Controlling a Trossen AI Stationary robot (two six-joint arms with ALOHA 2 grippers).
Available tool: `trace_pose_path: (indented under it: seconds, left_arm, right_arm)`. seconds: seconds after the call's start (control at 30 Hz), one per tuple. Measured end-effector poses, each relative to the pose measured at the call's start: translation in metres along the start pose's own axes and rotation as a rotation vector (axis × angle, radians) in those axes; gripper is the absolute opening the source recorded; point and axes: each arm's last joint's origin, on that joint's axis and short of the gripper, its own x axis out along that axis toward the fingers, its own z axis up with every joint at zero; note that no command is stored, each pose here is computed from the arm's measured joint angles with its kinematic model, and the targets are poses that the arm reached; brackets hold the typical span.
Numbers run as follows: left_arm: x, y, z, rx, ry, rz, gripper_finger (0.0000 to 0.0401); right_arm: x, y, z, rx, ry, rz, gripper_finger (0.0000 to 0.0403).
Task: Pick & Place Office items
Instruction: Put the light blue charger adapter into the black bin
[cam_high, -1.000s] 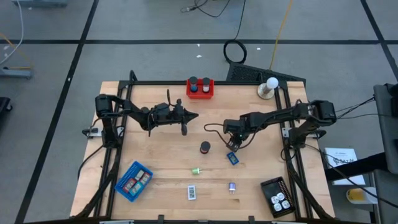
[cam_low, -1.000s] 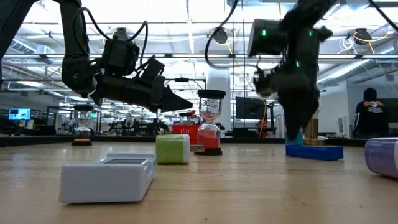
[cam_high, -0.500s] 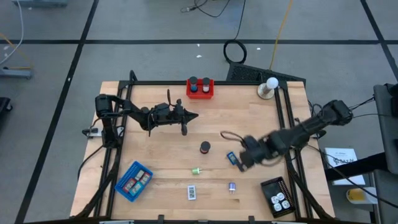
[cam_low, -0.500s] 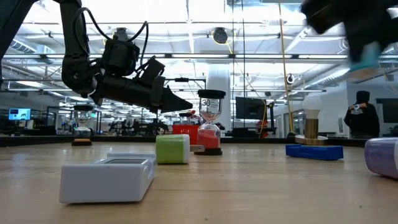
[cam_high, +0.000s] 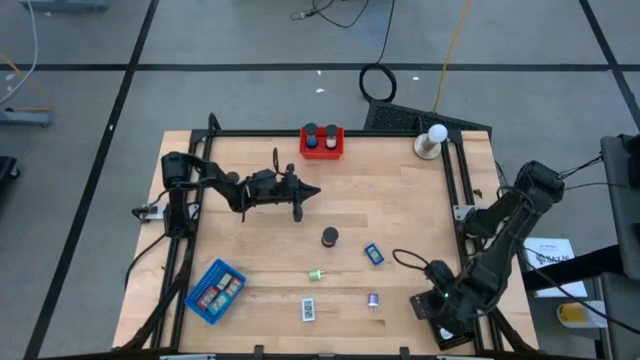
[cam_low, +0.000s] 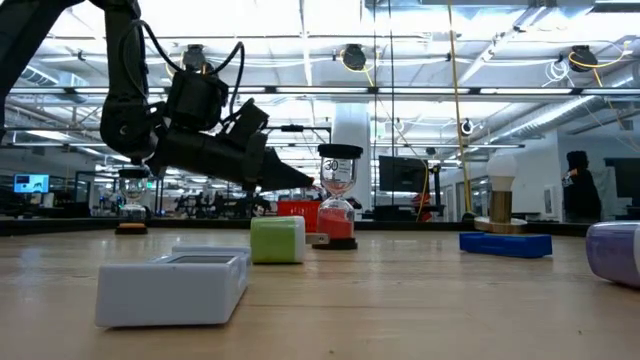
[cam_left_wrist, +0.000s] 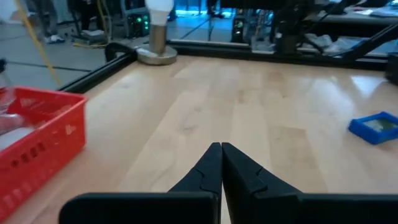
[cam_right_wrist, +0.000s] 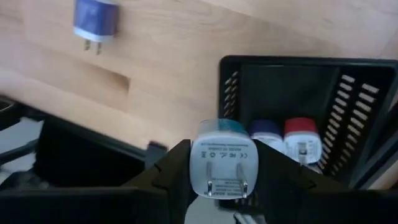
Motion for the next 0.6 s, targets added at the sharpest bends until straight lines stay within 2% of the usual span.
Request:
trace_pose_path:
  seconds: [0.13,0.3,0.6]
  left_arm:
    - [0.0,-0.004,0.003,0.015,-0.026,-0.012,0.0014]
    - [0.0,-0.005,0.003,0.02,-0.027,-0.016,0.0004]
    - [0.0,-0.005,0.002,0.02,-0.025,-0.015,0.0011]
  right_arm:
    - [0.01,-0.004,-0.002,0.005,-0.015,-0.037,0.0136]
    - [0.023,-0.01,-0.002,0.002,0.013,-0.117,0.0137]
    - [0.05,-0.019,0.001,-0.019,-0.023,-0.165,0.0137]
